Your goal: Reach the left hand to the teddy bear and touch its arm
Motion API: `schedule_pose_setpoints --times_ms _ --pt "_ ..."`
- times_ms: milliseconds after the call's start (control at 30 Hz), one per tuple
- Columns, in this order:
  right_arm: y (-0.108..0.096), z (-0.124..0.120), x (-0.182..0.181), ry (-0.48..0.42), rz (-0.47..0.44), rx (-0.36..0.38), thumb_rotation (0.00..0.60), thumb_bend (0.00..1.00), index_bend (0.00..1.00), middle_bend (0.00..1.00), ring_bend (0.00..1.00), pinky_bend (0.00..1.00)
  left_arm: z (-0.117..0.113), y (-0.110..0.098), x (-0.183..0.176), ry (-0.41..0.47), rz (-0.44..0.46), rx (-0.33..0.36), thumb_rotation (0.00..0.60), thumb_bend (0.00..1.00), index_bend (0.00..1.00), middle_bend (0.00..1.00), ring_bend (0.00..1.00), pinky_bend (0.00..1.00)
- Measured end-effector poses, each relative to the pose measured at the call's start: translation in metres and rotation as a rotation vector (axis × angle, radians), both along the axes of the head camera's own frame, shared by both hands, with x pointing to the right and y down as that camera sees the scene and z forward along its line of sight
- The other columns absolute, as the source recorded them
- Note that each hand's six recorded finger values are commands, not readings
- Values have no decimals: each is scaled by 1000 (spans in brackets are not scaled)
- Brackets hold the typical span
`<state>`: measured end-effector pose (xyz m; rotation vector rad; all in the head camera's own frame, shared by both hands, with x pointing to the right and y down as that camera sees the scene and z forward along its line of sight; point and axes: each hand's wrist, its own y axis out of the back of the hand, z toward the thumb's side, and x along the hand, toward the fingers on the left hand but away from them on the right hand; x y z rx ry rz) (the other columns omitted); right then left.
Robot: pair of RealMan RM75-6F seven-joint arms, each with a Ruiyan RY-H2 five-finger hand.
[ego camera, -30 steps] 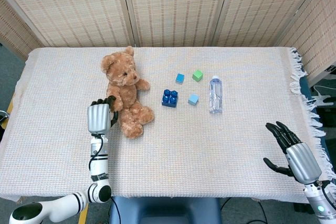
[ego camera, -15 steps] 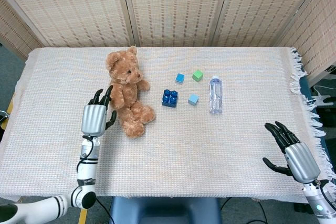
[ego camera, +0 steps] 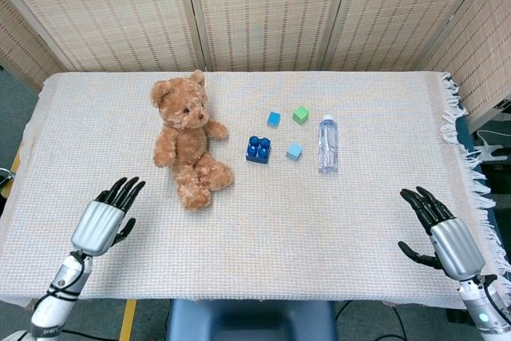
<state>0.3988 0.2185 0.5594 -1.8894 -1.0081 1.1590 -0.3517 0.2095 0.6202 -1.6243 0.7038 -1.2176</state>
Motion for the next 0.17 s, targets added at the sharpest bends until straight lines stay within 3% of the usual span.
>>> schedule_pose_setpoints --times_ms 167 --pt "1 2 0 17 6 1 600 133 0 73 0 186 -10 19 -14 13 -17 15 600 395 8 72 83 369"
